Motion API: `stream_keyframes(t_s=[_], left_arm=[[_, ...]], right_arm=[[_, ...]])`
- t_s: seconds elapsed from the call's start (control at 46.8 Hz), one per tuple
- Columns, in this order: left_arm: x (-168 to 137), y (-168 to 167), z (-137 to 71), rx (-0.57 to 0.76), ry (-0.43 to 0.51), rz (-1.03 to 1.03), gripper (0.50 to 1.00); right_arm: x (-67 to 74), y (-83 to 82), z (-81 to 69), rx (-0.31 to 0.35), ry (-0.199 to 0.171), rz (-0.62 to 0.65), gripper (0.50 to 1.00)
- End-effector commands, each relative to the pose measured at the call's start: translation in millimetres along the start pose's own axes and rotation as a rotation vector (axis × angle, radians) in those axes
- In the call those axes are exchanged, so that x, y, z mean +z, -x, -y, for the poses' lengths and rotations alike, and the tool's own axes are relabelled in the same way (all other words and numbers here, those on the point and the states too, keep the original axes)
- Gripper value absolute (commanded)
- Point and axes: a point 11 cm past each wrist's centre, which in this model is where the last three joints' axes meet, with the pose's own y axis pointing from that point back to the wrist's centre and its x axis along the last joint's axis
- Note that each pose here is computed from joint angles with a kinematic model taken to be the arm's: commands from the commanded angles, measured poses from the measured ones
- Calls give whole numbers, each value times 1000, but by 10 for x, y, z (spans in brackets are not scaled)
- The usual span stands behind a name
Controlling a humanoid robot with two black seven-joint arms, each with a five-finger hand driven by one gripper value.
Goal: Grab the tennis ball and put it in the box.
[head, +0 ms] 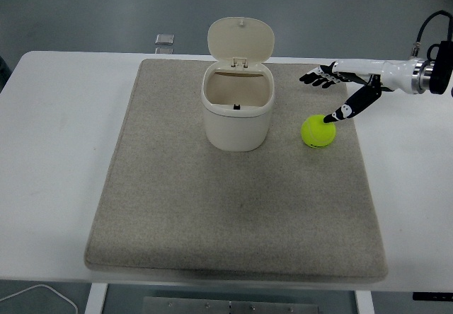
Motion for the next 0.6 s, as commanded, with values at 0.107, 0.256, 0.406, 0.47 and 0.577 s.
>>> stream_keyframes(t_s=[0.107, 0.256, 0.406, 0.47, 0.577], left_arm=[[1, 1, 0, 0, 1, 0, 996], [1, 1, 0, 0, 1, 0, 996], [1, 1, 0, 0, 1, 0, 996], [-1, 1, 0, 0, -1, 0, 996], [1, 1, 0, 0, 1, 0, 996]], right_arm=[[25, 52, 23, -21, 27, -73, 919], [-5, 94, 48, -38, 16, -100, 919], [41, 166, 62, -50, 29, -122, 919], [53, 191, 72, -44, 22, -132, 917], [87, 228, 83, -36, 27, -148, 917]])
